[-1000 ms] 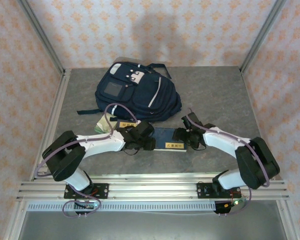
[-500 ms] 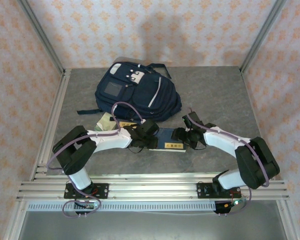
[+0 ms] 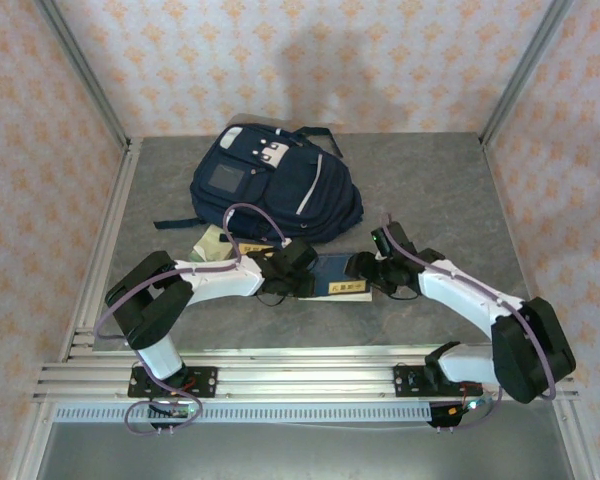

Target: Pack books, pencil case, and school supplies into a backpack

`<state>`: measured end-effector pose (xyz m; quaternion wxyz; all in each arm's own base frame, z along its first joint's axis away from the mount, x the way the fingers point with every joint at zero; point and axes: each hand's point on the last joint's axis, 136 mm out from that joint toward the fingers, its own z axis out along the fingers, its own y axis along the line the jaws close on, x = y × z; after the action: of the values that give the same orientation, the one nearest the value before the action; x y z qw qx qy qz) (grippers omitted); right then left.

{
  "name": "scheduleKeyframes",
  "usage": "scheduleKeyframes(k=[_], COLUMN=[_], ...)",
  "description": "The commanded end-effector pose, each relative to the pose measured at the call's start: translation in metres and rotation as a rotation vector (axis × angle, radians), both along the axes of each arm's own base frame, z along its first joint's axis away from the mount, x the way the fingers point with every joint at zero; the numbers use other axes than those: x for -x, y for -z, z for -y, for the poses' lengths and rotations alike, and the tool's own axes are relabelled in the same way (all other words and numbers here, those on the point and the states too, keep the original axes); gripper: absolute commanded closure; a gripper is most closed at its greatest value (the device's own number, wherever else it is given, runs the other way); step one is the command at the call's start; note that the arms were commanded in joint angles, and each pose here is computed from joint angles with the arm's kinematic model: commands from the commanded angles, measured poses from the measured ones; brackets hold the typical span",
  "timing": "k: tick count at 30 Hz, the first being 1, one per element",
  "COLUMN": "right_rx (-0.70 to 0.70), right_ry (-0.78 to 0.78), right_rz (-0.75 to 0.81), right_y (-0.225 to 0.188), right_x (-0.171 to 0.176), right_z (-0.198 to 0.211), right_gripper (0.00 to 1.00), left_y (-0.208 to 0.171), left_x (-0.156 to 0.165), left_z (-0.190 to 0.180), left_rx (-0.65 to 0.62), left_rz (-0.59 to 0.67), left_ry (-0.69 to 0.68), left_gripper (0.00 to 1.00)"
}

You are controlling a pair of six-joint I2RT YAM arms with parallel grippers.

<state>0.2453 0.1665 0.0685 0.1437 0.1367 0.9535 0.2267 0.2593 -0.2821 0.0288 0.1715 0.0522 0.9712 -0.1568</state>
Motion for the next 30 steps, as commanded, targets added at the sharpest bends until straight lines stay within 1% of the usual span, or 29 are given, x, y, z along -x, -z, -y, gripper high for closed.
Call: scheduleKeyframes(k=[1,4,7,10,13,16,17,20,28,30], right_rx=[0.012,0.007,-0.029,-0.059,-0.082,-0.074,-0.074,-0.072,-0.102,-0.107], right_ry=[0.001,0.0,-0.002,0.007,0.023,0.047,0.054,0.071,0.103,0.111], right_rz=[0.033,0.031,0.029,0.027,0.029,0.035,0.037,0.032,-0.018,-0.028], right_y=[-0.016,-0.018,-0.019,-0.02,-0.02,-0.02,-0.019,-0.015,0.005,0.008], right_x=[-0.003,0.0,0.001,0.001,-0.001,-0.004,-0.005,-0.005,0.0,0.002], right_z=[0.001,0.001,-0.003,-0.007,-0.009,-0.007,-0.006,-0.004,-0.006,-0.006], right_gripper=[0.33,0.34,0.34,0.37,0.44,0.58,0.61,0.66,0.69,0.68], left_y=[0.005,0.005,0.007,0.007,0.008,0.009,0.009,0.01,0.013,0.012], left_x=[0.003,0.004,0.005,0.006,0.006,0.007,0.007,0.008,0.009,0.009], left_z=[0.005,0.004,0.003,0.005,0.006,0.005,0.005,0.005,0.005,0.005], left_rx=[0.011,0.012,0.014,0.023,0.028,0.031,0.033,0.036,0.044,0.044], left_rz=[-0.011,-0.011,-0.013,-0.015,-0.019,-0.019,-0.017,-0.019,-0.026,-0.023], left_ry=[0.023,0.021,0.02,0.018,0.017,0.015,0.014,0.011,0.007,0.006], left_gripper=[0.68,0.68,0.68,0.68,0.69,0.7,0.7,0.71,0.72,0.72])
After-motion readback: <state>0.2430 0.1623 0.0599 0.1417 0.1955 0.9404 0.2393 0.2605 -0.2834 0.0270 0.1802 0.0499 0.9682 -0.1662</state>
